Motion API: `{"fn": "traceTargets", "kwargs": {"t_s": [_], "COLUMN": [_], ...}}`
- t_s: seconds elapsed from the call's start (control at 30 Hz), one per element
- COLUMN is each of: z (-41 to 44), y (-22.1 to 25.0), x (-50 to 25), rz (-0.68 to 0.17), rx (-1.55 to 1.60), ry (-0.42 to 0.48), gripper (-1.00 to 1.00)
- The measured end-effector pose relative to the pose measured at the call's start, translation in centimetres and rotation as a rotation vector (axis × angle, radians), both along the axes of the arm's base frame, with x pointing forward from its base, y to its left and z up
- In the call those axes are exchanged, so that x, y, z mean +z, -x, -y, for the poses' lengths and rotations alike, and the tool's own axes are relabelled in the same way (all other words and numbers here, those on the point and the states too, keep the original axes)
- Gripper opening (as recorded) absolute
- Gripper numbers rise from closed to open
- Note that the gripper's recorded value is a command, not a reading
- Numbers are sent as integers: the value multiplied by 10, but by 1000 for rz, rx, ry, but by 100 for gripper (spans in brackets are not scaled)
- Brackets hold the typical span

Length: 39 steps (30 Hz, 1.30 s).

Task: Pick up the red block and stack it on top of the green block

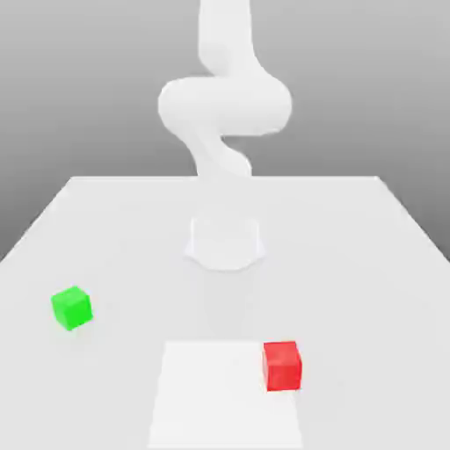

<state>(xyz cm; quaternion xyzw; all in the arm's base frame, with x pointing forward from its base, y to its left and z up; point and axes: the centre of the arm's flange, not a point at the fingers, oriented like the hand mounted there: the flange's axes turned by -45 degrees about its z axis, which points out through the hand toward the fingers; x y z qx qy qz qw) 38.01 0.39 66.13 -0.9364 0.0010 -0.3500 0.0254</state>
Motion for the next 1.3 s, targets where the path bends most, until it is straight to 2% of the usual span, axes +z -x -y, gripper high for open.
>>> {"fn": "traceTargets", "kwargs": {"t_s": [0.13,0.3,0.47,0.63,0.87,0.9,1.13,1.3], "z": [-17,-45,-70,-82,-81,-80,-80,-81], "y": [-46,-66,-53,-13,-4,-3,-3,-4], "x": [-98,-218,-333,-432,-505,-513,-514,-473], "rz": [-159,-346,-523,-681,-710,-711,-711,-709], "rx": [42,73,86,86,81,81,81,81], "ry": [-47,-58,-22,62,83,82,82,84], "gripper": [0,0,0,0,0,-100,-100,-100]}}
